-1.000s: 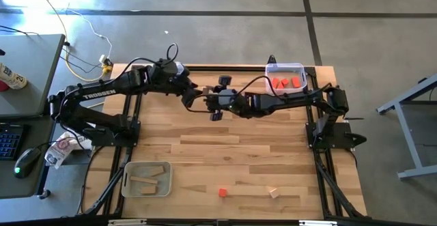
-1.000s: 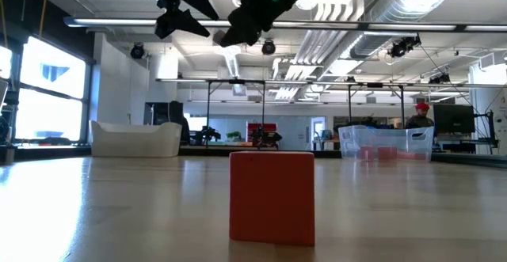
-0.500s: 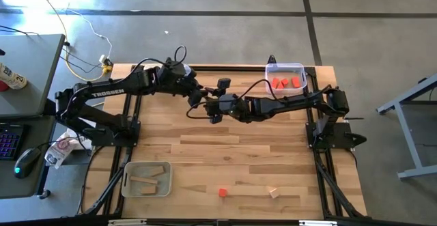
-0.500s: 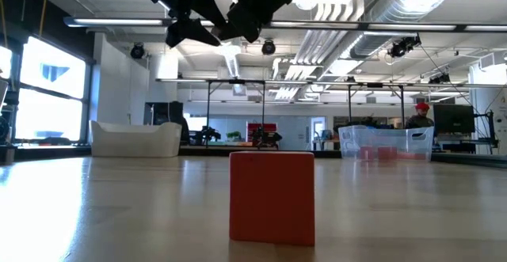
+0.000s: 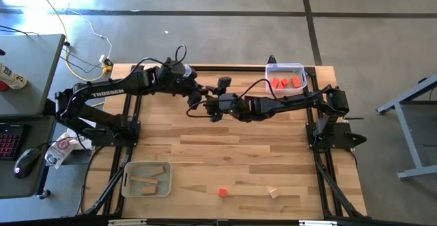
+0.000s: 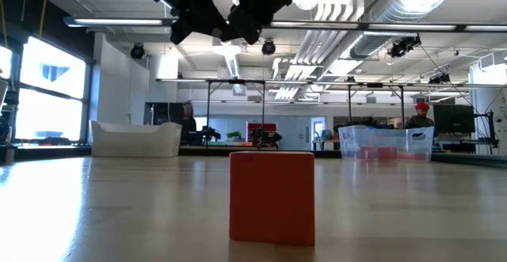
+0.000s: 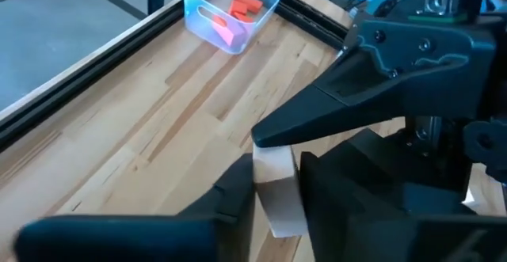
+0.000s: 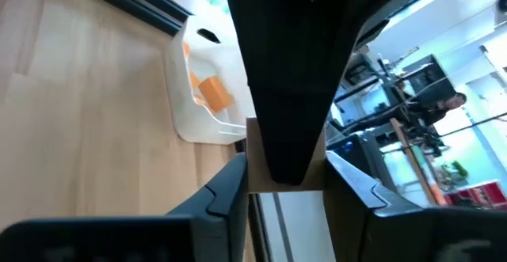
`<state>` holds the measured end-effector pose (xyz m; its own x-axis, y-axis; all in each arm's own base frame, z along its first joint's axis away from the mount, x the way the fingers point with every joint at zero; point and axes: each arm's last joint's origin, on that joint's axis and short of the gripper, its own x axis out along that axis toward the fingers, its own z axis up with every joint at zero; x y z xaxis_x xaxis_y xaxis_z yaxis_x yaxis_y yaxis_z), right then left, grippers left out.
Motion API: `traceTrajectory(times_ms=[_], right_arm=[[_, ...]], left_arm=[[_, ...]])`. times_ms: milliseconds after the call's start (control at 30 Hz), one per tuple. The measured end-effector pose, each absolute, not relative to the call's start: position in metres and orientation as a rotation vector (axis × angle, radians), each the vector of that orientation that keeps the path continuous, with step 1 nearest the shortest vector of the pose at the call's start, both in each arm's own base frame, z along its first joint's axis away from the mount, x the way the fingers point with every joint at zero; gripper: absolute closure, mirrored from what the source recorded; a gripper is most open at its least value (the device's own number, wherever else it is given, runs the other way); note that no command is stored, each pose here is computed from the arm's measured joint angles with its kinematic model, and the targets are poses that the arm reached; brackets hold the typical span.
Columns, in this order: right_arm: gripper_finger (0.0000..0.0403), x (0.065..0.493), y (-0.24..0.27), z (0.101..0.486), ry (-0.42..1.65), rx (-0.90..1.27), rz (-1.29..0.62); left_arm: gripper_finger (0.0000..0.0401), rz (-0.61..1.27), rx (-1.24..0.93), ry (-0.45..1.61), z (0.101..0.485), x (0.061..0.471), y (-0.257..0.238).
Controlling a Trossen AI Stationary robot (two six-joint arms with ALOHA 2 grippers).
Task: Sort & place blocks by color
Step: Put the brown block into the gray bin
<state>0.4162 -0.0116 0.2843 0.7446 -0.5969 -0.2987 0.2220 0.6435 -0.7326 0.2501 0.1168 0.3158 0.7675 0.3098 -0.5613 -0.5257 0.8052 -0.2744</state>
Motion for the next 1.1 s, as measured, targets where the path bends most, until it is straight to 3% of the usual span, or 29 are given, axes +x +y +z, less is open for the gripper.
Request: traceTrajectory(times_ms=[133, 400, 733, 1100], right_arm=[[0.0265, 0.416, -0.011, 0.284, 0.559, -0.727, -0.492], [0.0197, 0.415, -0.002, 0.282, 0.574, -0.723, -0.477], [0.0191, 0.409, 0.015, 0.276, 0.668, -0.775, -0.556], [0.019, 0.402, 0.016, 0.263, 0.738, -0.625, -0.5]], left_arm=[[0.0369, 0.464, -0.41, 0.538, 0.315, 0.249, 0.117], [0.0366, 0.472, -0.393, 0.622, 0.309, 0.246, 0.114], [0.0366, 0.372, -0.403, 0.87, 0.298, 0.234, 0.078], [0.0366, 0.209, -0.447, 1.006, 0.305, 0.217, 0.013]])
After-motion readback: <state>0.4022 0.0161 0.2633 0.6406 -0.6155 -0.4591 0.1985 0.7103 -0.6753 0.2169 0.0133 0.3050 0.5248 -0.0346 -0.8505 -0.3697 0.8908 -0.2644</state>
